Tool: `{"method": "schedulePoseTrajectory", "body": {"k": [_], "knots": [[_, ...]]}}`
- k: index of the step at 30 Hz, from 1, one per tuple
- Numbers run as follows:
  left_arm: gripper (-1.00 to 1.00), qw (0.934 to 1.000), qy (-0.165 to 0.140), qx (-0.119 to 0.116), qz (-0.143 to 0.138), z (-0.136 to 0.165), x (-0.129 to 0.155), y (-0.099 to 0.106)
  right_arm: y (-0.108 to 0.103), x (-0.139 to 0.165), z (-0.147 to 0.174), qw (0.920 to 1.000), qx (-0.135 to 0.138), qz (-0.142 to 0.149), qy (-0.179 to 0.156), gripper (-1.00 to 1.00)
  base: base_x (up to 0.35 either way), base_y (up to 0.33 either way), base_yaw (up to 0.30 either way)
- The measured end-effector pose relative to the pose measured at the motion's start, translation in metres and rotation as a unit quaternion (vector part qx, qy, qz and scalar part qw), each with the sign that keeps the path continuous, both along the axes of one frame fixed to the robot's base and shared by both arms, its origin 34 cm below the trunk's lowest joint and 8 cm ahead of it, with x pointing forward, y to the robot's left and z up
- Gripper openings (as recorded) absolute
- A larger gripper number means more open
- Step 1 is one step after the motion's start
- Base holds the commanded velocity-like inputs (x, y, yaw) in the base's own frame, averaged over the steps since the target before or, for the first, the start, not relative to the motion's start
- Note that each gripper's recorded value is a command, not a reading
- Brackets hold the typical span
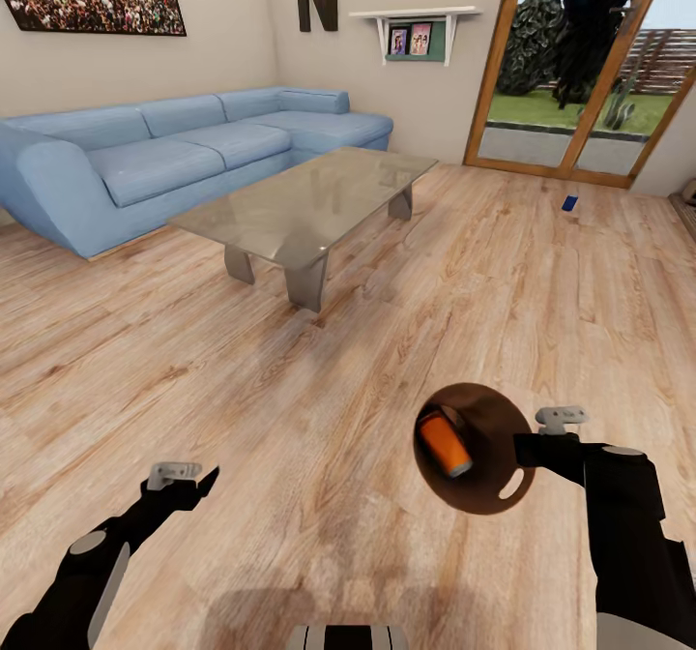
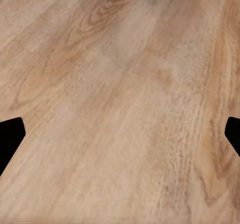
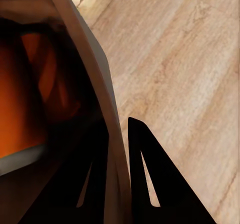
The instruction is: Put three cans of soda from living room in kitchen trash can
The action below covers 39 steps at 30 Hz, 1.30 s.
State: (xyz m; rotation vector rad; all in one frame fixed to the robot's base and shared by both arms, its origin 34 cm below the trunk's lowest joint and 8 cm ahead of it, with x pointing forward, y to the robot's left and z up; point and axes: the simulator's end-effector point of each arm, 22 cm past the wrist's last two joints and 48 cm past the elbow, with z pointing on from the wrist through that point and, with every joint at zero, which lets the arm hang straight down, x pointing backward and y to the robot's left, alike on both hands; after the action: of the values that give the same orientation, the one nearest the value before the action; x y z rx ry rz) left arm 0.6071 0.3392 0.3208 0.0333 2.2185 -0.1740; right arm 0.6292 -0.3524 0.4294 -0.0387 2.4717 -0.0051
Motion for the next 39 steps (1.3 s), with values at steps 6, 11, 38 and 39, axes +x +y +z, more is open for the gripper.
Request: {"method": "schedulePoseTrajectory", "body": {"k": [6,11,38,39], "knots": [[1.00,0.9992,0.001,0.023,0.034,-0.004,0.000,0.018,-0.012,-0.004,0.000,0.9997,0.007,-0.021,-0.002,-1.00,0.081,-0.075,0.000],[1.00,0.9988,0.001,0.026,0.041,-0.004,0.000,0.021,-0.023,-0.008,-0.001,0.9994,0.005,-0.035,-0.001,-1.00,0.176,-0.165,-0.016],[1.00,0.9987,0.009,0.023,0.044,-0.012,-0.009,0.020,0.014,-0.003,0.006,0.9986,0.042,-0.029,-0.015,-1.00,0.196,-0.176,-0.203],[1.00,0.9987,0.009,0.023,0.043,-0.011,-0.008,0.020,0.014,-0.003,0.007,0.9986,0.042,-0.029,-0.015,-1.00,0.197,-0.162,-0.217]]}}
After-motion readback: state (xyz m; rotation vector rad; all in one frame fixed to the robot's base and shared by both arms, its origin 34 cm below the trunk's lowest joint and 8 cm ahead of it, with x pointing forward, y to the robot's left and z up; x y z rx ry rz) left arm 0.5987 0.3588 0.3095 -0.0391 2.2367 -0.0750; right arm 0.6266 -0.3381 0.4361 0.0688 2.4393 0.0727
